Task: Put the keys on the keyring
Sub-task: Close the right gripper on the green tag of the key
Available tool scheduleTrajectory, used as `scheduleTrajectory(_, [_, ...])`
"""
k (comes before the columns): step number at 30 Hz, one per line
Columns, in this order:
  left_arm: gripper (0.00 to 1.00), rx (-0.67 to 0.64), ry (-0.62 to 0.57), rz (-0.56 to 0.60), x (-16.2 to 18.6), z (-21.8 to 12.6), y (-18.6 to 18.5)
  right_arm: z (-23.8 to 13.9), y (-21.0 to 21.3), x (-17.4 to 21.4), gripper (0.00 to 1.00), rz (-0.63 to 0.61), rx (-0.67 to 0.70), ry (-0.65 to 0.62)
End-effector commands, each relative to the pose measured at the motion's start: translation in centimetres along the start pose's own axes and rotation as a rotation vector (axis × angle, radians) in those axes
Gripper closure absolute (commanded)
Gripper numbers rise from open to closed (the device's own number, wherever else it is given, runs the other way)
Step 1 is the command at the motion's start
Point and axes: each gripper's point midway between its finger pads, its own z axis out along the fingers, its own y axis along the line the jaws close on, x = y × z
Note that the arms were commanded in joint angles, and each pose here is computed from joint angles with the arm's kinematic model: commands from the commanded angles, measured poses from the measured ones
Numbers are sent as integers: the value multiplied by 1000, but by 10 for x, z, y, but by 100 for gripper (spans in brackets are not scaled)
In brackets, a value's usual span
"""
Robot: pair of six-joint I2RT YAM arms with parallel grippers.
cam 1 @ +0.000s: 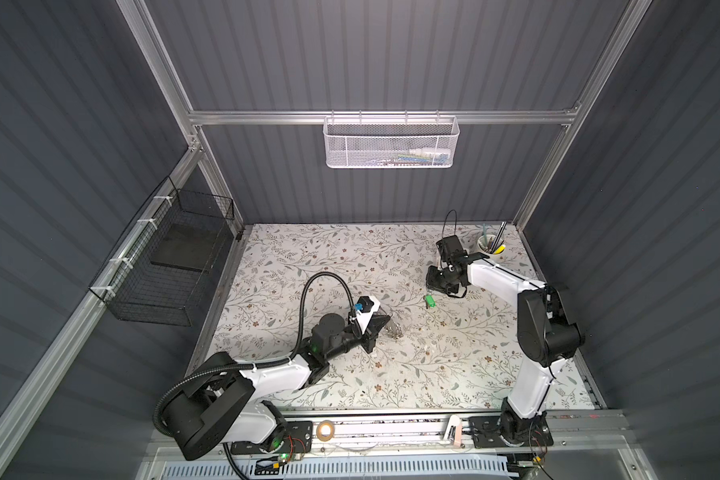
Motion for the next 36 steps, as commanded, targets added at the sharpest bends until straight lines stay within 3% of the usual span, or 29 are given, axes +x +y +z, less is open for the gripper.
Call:
scheduleTrajectory(1, [100, 35, -92, 10, -32, -1, -9, 3, -8, -2, 69, 71, 111, -10])
scheduleTrajectory(5, [100, 40, -102, 5, -34, -3, -10, 11, -9, -1, 72, 84, 175, 12])
scheduleTrajectory(16, [100, 54, -122, -2, -40, -6, -13, 19, -10, 0, 64, 105, 218, 4])
scheduleTrajectory(29, [100, 56, -132, -3, -42, -7, -14, 37, -9, 6, 69, 103, 214, 48])
scheduleTrajectory(36, [100, 59, -135, -3, -43, -8, -14, 42, -9, 10, 76, 99, 210, 58])
